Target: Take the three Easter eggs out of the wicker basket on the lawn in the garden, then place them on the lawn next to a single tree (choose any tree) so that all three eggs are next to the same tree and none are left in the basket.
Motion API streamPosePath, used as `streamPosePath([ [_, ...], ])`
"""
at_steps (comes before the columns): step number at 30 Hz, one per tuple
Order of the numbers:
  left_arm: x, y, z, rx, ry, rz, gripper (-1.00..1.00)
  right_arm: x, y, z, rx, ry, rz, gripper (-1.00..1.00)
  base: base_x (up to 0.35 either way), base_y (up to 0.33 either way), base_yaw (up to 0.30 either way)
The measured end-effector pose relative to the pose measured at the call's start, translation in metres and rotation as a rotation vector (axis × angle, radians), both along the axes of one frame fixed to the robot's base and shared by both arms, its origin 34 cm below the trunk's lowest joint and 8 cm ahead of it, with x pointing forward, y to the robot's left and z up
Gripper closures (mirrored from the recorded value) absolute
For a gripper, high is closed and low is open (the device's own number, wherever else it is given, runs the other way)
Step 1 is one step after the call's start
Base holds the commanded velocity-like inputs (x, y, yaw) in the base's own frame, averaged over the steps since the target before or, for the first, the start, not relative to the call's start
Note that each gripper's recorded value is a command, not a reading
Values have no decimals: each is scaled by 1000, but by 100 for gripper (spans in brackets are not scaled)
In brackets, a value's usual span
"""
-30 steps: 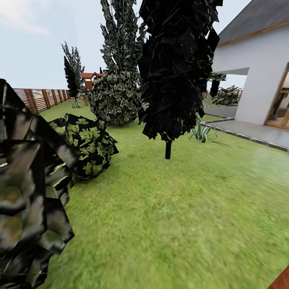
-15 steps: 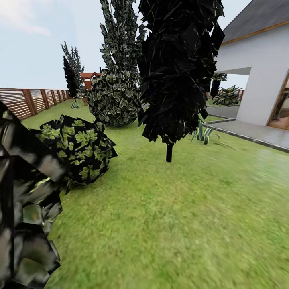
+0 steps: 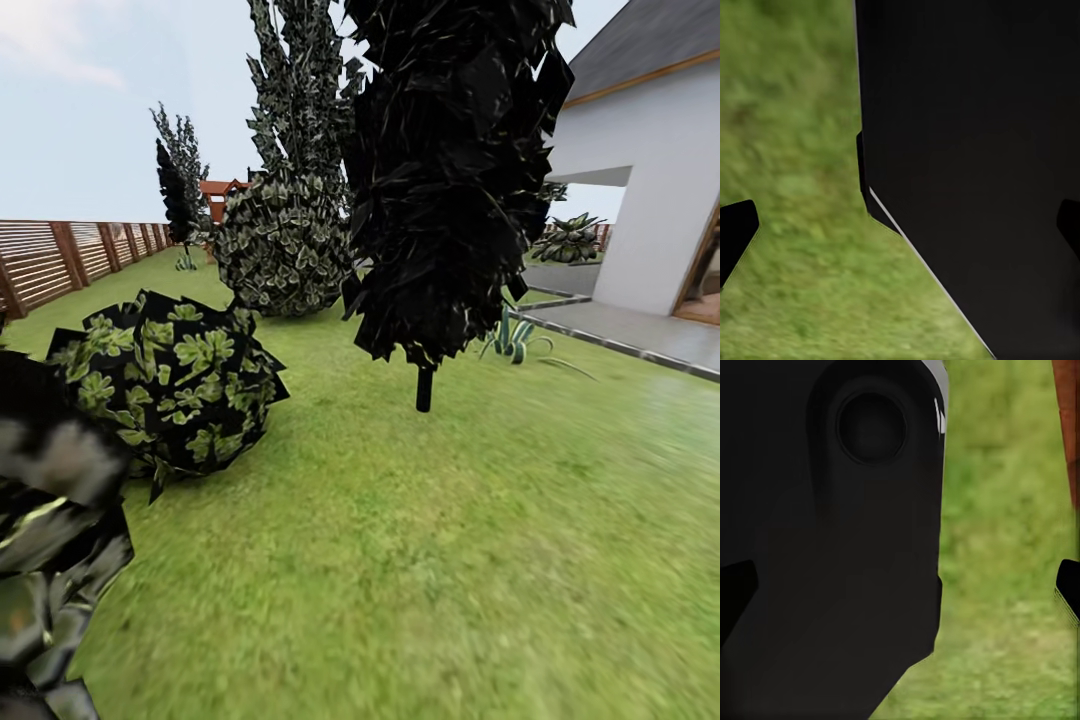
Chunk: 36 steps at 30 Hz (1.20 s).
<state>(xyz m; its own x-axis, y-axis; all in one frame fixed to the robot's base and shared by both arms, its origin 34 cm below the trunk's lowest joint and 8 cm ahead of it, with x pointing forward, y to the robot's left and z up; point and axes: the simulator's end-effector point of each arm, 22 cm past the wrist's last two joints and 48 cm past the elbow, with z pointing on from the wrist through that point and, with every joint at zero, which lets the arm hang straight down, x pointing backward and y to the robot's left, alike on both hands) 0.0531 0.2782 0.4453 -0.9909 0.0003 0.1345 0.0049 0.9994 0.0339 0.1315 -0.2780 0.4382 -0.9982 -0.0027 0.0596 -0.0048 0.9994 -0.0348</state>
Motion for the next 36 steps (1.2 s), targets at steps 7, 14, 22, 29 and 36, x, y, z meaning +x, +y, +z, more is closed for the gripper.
streamPosePath([
  [7, 0, 0, 0, -1, -1, -1, -100, 0, 0, 0, 0, 1, 0, -100, 208, 0, 0],
  [14, 1, -1, 0, -1, -2, -2, -100, 2, -4, 0, -4, -4, -3, -100, 9, 0, 0],
  [22, 1, 0, 0, -1, -3, -3, -100, 2, -2, 0, -1, -4, -1, -100, 0, 0, 0],
  [29, 0, -1, 0, -1, 0, 0, -100, -1, 2, 0, 5, 2, -1, -100, 167, 0, 0],
  [36, 0, -1, 0, -1, 1, 0, -100, -1, 2, 0, 4, 3, -2, -100, 325, 0, 0],
])
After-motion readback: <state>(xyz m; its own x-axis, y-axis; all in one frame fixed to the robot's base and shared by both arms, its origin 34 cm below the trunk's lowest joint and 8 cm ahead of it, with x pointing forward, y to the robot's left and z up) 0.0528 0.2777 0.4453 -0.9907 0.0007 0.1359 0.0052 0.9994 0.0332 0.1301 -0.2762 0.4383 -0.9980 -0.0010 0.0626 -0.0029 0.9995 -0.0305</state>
